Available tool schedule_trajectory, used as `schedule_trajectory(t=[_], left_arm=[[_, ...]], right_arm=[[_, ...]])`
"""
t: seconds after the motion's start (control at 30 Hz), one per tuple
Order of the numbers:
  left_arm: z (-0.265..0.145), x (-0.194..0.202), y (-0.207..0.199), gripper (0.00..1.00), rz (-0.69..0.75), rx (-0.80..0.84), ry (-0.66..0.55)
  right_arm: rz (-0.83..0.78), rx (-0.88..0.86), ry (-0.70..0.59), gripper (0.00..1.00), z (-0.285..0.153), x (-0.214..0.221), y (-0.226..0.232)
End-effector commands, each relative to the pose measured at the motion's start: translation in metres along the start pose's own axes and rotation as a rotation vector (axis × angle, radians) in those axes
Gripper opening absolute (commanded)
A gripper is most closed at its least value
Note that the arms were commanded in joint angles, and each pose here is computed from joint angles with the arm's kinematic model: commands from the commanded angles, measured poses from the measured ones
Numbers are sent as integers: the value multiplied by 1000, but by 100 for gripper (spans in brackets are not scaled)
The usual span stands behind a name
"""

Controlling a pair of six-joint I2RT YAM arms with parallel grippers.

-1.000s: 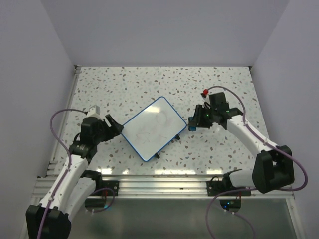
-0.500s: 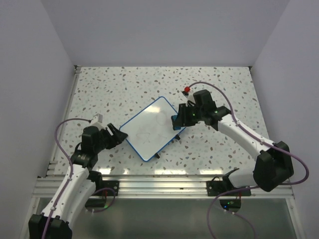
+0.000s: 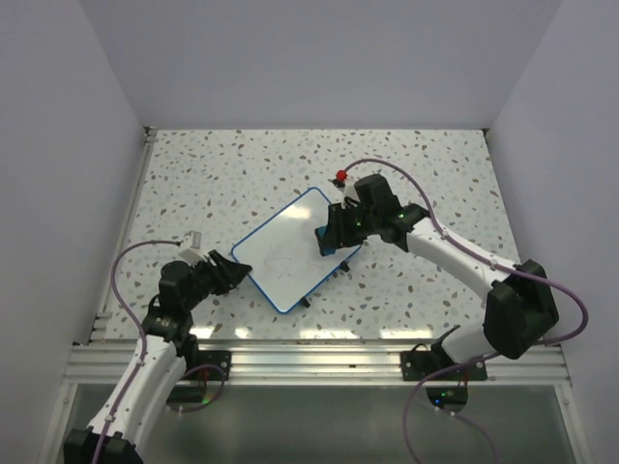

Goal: Erase the whiteboard

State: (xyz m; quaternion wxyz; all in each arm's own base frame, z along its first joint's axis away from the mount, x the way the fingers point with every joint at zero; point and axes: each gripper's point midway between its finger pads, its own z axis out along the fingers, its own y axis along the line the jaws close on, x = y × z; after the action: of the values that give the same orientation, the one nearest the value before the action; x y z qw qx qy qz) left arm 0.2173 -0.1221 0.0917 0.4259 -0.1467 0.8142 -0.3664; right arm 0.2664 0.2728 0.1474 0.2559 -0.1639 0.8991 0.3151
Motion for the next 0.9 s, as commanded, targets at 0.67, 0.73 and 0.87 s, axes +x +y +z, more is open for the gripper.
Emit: schedule_trajectory(t=[0.67,0.73,0.87], left_arm=[[8,15,-19,31,73,242,-13],[9,17,-17,31,71,237,-8],[12,21,-10,21,52,214,0]], right_arm=[[-168,9,-32,0,45,-10,46],[-171,10,-33,0,45,-10,46],[-184,17,-16,0,50,-7,48]])
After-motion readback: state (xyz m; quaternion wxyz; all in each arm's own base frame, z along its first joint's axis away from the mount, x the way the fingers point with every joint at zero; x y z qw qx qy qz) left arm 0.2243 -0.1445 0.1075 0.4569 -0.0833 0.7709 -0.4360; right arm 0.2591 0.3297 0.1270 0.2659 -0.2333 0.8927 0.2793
